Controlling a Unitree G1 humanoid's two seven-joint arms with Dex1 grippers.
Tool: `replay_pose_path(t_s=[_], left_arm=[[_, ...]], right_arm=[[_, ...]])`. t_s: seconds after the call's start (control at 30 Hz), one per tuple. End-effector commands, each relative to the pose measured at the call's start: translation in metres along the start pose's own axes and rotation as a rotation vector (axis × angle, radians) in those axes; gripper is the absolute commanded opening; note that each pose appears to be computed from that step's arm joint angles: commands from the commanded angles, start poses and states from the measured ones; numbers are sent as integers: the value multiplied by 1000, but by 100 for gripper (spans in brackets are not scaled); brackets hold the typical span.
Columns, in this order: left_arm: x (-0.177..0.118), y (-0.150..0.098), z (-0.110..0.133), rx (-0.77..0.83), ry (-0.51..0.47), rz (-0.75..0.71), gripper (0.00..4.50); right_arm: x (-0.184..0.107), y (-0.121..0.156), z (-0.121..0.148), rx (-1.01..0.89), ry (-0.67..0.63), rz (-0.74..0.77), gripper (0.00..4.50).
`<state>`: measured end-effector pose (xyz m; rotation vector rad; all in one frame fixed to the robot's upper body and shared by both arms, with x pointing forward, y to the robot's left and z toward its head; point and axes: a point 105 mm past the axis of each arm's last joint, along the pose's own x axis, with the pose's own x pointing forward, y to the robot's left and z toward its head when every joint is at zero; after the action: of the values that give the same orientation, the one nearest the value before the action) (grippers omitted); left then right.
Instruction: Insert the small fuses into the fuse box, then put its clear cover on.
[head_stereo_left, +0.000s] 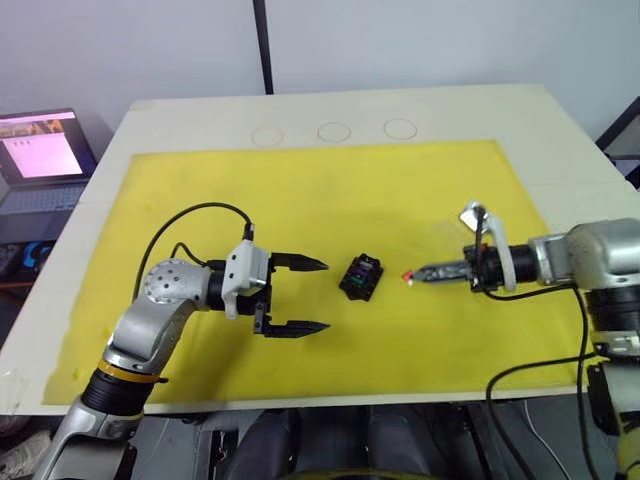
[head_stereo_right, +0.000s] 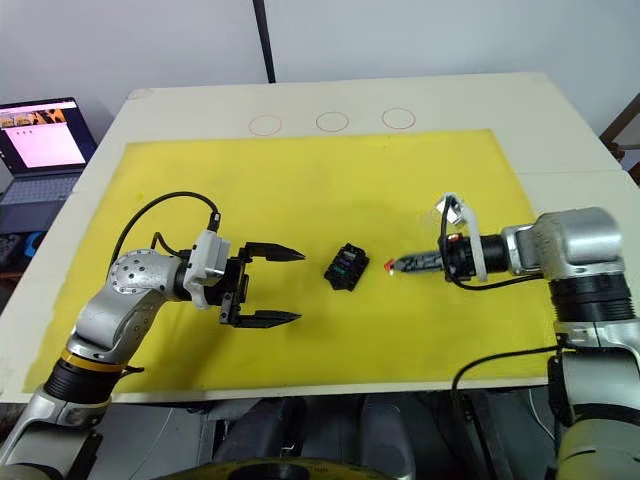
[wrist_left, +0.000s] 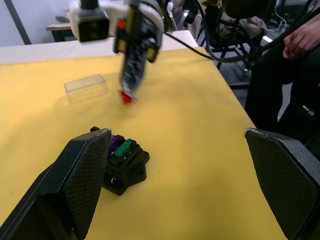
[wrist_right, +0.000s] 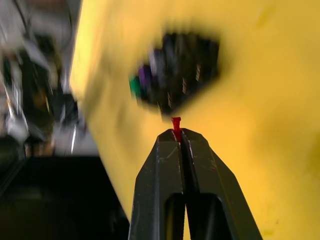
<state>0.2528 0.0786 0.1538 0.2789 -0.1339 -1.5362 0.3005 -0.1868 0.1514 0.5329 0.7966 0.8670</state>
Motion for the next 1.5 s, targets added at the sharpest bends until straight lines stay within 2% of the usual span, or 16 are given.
replay_pose_path(t_s=[0.03,0.1,0.2,0.27,0.43,0.7,0.97,1.2,1.3,1.37,1.5], left_arm=[[-3,1,10,29,-24,8,450],[-2,1,10,28,-29,2,450],[0,2,11,29,-34,-6,450],[1,2,11,30,-34,-12,450],[0,1,11,28,-32,-24,450],[1,-2,11,24,-33,-32,450],[1,-3,12,24,-34,-34,450],[1,-3,12,23,-34,-35,450],[2,-4,12,22,-35,-35,450],[2,-4,12,22,-36,-35,450],[2,-4,11,19,-39,-33,450]], right_arm=[[6,-11,-8,53,-413,-310,3],[6,-12,-26,177,-568,-483,3],[17,4,-39,304,-660,-557,3],[13,13,-37,364,-693,-560,3],[3,24,-55,561,-581,-603,3],[25,54,-57,622,-547,-511,3],[25,35,-58,628,-516,-566,3],[29,38,-67,638,-494,-560,3],[28,37,-68,633,-489,-568,63],[27,35,-70,624,-487,-575,120],[18,35,-79,582,-488,-587,272]])
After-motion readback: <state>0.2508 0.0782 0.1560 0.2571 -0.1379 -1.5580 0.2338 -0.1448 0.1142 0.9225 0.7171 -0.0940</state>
